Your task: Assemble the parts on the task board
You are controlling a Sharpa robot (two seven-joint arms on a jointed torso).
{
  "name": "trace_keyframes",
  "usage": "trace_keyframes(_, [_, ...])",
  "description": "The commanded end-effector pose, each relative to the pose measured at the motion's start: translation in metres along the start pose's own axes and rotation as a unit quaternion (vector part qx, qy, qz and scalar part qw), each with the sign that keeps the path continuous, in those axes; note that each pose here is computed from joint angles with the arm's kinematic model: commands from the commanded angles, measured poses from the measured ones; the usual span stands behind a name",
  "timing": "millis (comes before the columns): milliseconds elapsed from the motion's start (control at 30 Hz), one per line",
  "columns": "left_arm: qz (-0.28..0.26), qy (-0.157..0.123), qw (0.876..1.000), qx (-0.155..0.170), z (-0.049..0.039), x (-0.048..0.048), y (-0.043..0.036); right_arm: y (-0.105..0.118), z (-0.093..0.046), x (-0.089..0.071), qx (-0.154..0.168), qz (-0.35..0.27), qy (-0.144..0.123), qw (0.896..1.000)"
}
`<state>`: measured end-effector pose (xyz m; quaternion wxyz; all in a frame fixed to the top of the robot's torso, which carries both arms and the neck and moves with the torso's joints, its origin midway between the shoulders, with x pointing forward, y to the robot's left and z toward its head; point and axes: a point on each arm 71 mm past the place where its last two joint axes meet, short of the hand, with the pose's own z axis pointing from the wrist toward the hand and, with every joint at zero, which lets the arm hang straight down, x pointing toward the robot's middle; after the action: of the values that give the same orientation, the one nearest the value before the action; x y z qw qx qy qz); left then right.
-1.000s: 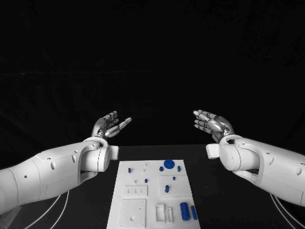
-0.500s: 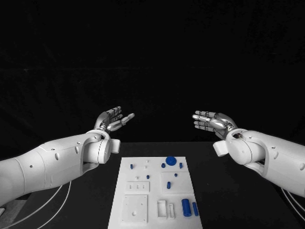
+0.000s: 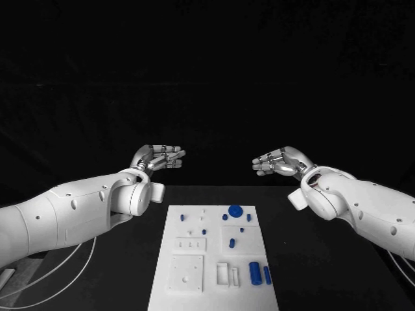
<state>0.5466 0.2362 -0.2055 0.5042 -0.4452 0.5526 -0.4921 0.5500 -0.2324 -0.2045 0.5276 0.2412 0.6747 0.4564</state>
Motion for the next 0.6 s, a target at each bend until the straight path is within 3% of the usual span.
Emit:
trace_keyframes(33, [0.003,0.043,0.999,0.013,-0.0031,0.0072,-0.0077,0.009,0.002,0.013,-0.052,-0.173,0.044,0.983])
trace_keyframes(167, [0.001,0.056,0.998,0.019,-0.0091,0.009,-0.0145,0.016,0.005,0.024,-0.076,-0.26,0.059,0.961])
trace_keyframes(367, [-0.006,0.076,0.997,0.028,-0.0194,0.0128,-0.0272,0.026,0.006,0.038,-0.107,-0.372,0.074,0.919])
trace_keyframes(600, [-0.006,0.106,0.993,0.041,-0.0262,0.0275,-0.0355,0.028,0.007,0.049,-0.117,-0.471,0.091,0.869])
